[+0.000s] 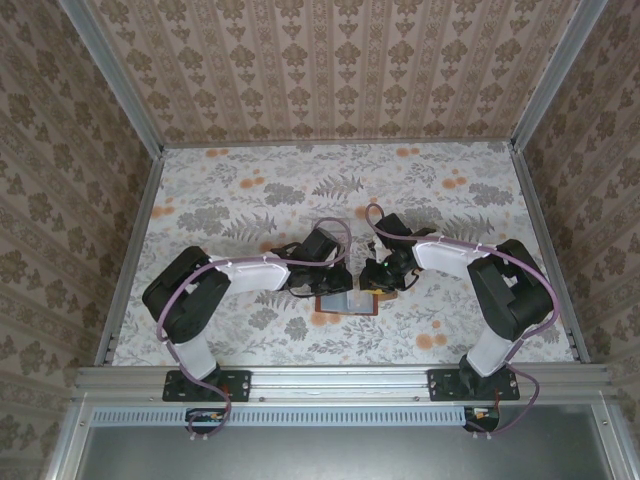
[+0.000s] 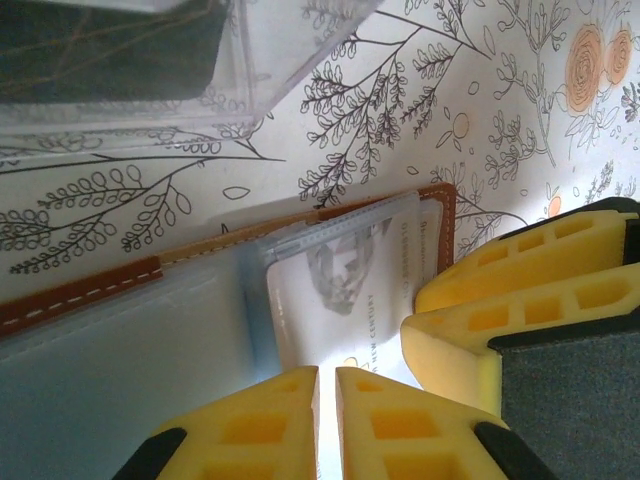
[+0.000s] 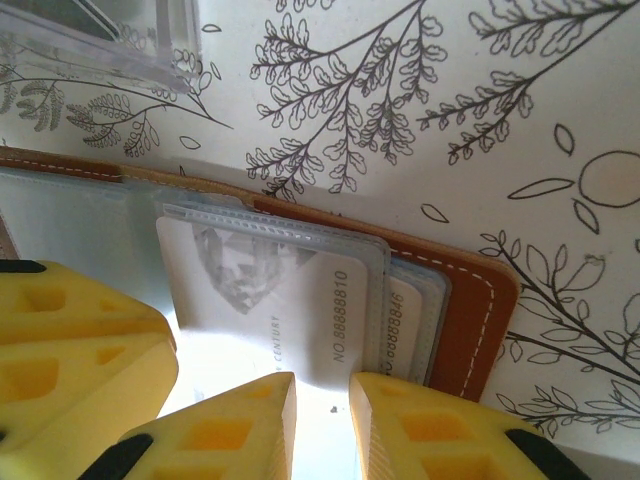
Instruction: Take the credit cards out of the card holder
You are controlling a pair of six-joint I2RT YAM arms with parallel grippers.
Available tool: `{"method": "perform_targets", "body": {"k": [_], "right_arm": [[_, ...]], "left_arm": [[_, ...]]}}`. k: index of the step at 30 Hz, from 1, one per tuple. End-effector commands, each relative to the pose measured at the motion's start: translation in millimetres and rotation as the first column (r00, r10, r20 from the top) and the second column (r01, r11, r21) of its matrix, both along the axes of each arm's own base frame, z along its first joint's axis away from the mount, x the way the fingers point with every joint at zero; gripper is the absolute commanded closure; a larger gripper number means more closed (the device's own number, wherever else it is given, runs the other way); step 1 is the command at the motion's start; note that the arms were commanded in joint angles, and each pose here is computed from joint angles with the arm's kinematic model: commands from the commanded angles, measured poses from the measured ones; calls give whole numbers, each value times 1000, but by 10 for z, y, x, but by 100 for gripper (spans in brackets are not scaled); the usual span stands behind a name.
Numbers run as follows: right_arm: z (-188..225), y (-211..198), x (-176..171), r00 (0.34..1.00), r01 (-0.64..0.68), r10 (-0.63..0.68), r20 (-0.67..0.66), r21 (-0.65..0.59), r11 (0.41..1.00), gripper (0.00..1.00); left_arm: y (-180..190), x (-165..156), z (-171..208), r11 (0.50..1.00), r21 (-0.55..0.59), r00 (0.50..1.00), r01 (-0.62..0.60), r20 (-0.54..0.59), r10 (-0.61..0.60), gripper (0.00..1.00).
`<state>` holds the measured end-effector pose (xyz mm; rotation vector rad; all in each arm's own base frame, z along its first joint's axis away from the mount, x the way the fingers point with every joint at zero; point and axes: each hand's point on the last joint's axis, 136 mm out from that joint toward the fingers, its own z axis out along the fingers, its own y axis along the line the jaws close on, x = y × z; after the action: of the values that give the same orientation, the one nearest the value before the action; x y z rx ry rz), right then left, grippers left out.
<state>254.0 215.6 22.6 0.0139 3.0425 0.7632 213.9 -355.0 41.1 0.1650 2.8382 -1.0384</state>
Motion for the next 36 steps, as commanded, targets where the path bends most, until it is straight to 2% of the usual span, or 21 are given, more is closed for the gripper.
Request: {"method": "perform_targets", "body": {"k": [1, 16, 26, 36], "right_arm": [[-122, -120, -85, 999, -7, 4, -33, -75, 997, 74], [-143, -120, -95, 999, -5, 2, -41, -75, 997, 74], [-129, -112, -91, 999, -7, 5, -38, -74, 997, 74], [-122, -116, -102, 999, -10, 7, -40, -75, 997, 74]], "left_arm": [[10, -29, -92, 1000, 4, 1000, -4, -31, 4, 85], [166, 3, 10, 997, 76, 1000, -21, 18, 20, 85], [-29, -6, -67, 1000, -19, 1000, -11, -25, 10, 83], [88, -21, -127, 999, 46, 999, -19, -25, 20, 83]]}}
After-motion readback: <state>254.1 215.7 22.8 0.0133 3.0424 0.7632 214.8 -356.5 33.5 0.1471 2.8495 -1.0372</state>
